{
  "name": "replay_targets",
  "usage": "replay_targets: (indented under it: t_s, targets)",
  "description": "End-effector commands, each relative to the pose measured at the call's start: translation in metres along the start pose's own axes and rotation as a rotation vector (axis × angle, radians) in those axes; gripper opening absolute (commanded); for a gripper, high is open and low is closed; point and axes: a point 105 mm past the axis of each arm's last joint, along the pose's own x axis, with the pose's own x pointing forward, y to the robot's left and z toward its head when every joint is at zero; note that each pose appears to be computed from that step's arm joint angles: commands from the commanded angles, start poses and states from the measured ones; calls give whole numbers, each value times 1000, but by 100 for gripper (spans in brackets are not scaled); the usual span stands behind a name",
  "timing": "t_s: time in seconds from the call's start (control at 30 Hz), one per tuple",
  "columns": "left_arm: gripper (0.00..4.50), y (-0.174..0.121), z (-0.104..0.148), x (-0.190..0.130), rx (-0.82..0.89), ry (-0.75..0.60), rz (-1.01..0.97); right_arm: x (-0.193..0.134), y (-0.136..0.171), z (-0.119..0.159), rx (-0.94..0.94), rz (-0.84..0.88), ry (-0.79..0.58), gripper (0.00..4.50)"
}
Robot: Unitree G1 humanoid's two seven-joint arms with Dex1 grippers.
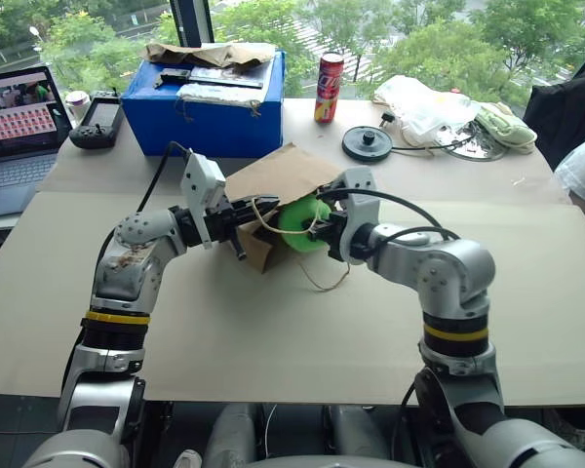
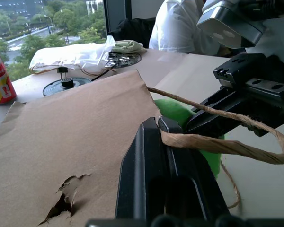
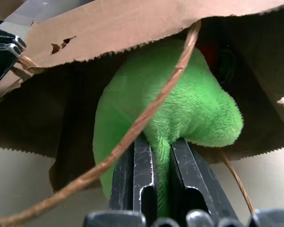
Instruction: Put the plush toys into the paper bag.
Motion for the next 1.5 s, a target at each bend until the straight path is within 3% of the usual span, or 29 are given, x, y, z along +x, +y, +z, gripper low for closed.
replay_targets:
  t_s: [0.03,0.27,0.3,0.43,0.47,0.6,1.0,1.37,1.5]
  targets:
    - [0,-2,13,3,39,-30,-19,22,17,18,-9,25,-70,30]
    - [0,-3,11,3,41,-24,-24,44,36,24,72,82,-102,30]
    - [0,-3,10,3,42,-24,-24,45,35,23,78,77,-104,94]
    - [0,-3,10,2,41,-23,-22,42,35,21,98,100,-102,199]
    - [0,-3,10,2,41,-23,-22,41,36,20,100,108,-99,251]
    - [0,-3,9,2,40,-22,-21,32,37,16,86,139,-83,381]
    - [0,-3,6,1,33,-21,-17,-15,9,-30,-106,100,66,381]
    - [0,-3,7,2,34,-20,-20,1,0,-74,-230,34,202,381]
    - [0,-1,8,1,36,-20,-16,4,3,-77,-236,50,202,272]
